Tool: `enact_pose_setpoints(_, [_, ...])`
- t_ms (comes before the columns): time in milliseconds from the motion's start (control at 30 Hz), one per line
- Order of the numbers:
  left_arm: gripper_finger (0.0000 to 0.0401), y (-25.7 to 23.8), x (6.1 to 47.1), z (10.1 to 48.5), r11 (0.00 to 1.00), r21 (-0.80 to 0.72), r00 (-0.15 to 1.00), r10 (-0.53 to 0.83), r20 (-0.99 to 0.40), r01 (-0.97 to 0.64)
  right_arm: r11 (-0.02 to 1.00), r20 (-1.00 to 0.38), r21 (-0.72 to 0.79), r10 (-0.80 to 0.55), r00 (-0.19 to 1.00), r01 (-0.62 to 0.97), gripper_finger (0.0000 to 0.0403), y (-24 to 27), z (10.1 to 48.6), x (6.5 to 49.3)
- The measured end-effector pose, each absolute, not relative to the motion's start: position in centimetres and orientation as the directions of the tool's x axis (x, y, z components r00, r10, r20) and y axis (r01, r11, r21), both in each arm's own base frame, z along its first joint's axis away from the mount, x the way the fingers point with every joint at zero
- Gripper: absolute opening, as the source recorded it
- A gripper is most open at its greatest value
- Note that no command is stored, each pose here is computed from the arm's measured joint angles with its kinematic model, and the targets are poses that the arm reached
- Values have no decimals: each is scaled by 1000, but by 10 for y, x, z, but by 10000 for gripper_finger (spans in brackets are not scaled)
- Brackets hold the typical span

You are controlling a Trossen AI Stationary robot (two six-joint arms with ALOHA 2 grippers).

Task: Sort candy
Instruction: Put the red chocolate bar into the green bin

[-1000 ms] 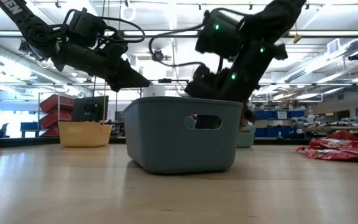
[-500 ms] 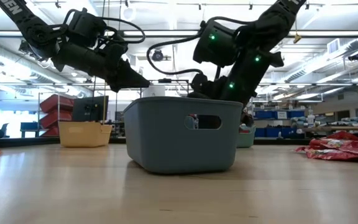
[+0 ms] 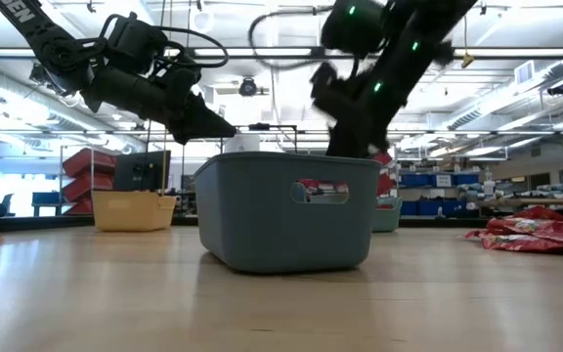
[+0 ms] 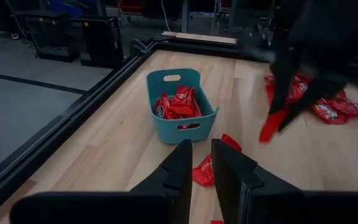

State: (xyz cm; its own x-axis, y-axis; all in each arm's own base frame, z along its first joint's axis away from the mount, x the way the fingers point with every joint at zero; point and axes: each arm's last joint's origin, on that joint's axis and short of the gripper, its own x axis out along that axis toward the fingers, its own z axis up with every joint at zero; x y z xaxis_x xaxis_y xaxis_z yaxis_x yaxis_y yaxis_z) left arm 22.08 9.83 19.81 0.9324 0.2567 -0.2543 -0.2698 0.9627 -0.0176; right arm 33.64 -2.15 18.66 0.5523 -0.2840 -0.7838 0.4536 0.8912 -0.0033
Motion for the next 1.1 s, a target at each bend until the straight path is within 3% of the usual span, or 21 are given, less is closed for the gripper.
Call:
enact_pose_setpoints(100, [60,98,221,198,963,-17,933,256,-253,-269,912,-762,-89,-322,562,401,52,-34,211,323])
enact_pose_setpoints(333, [60,98,221,198,963,-19,933,257,-253,-270,898,-766,-271,-420,487,347,3,-90,223,301])
enact_pose_setpoints(400, [60,98,221,198,963,-20,933,257,-253,-270,911,-783,-247,-388,486,329,8,-103,220,298])
enact_pose_setpoints(533, [60,98,221,197,963,-21,931,256,-261,-270,970,-808,-78,-196,556,229,25,-102,221,296])
enact_pose_setpoints(633, [60,98,220,196,963,-19,928,254,-272,-269,989,-822,-26,-103,560,144,47,-83,223,297])
enact_pose_setpoints(867, [60,98,220,196,963,-19,927,254,-277,-269,1000,-852,-28,-21,522,-6,133,-41,207,304])
enact_pose_setpoints(1100, [60,97,220,196,963,-20,927,251,-278,-267,998,-861,-47,-55,506,28,211,-46,181,309])
